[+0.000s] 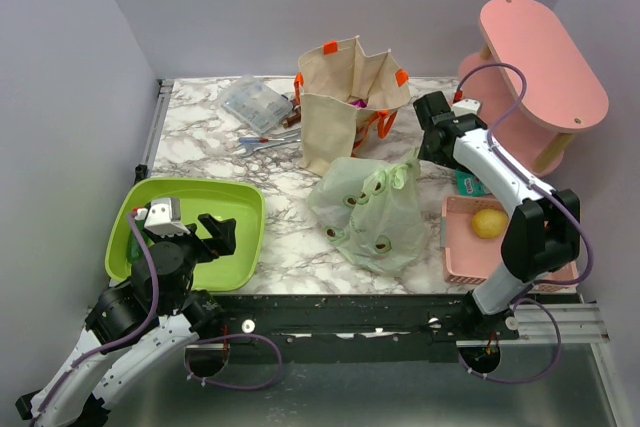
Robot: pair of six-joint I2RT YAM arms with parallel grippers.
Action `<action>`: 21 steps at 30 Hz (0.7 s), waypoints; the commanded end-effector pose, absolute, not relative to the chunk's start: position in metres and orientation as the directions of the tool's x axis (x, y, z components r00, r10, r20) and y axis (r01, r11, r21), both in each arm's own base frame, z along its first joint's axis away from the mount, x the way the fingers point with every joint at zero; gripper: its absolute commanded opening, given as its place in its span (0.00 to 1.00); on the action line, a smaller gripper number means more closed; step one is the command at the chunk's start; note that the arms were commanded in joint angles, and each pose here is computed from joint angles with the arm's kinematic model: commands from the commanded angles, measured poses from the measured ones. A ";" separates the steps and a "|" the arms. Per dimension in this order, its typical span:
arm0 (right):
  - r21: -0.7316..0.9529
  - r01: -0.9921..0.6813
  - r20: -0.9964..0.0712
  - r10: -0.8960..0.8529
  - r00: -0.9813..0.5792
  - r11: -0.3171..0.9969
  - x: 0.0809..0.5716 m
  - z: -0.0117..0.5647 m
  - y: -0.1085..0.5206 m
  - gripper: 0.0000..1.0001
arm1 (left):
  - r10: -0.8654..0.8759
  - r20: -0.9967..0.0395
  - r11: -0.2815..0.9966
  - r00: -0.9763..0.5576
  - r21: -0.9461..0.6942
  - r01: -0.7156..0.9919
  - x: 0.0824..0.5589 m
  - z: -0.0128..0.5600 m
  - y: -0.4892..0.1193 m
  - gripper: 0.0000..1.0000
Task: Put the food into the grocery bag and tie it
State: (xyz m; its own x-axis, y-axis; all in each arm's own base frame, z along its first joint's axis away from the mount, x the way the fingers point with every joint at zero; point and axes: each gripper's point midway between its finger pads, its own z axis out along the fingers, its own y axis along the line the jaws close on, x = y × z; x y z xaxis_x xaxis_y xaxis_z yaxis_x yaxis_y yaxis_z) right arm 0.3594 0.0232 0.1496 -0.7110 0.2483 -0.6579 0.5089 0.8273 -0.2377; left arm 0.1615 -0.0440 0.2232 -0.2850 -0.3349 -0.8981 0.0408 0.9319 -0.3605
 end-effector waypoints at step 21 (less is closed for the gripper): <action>-0.461 0.545 -0.671 0.126 -0.731 0.700 0.392 0.094 0.000 1.00 | -0.344 -0.899 0.928 -0.272 -0.369 0.044 0.162 0.227 -0.044 0.98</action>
State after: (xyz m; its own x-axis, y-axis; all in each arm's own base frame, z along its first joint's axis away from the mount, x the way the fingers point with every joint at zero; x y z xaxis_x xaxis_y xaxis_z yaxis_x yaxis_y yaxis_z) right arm 0.3819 0.0073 0.0954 -0.7474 0.1637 -0.6439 0.5200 0.7473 -0.4137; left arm 0.1616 -0.0440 0.2232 -0.2848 -0.3348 -0.8982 0.0410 0.9319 -0.3604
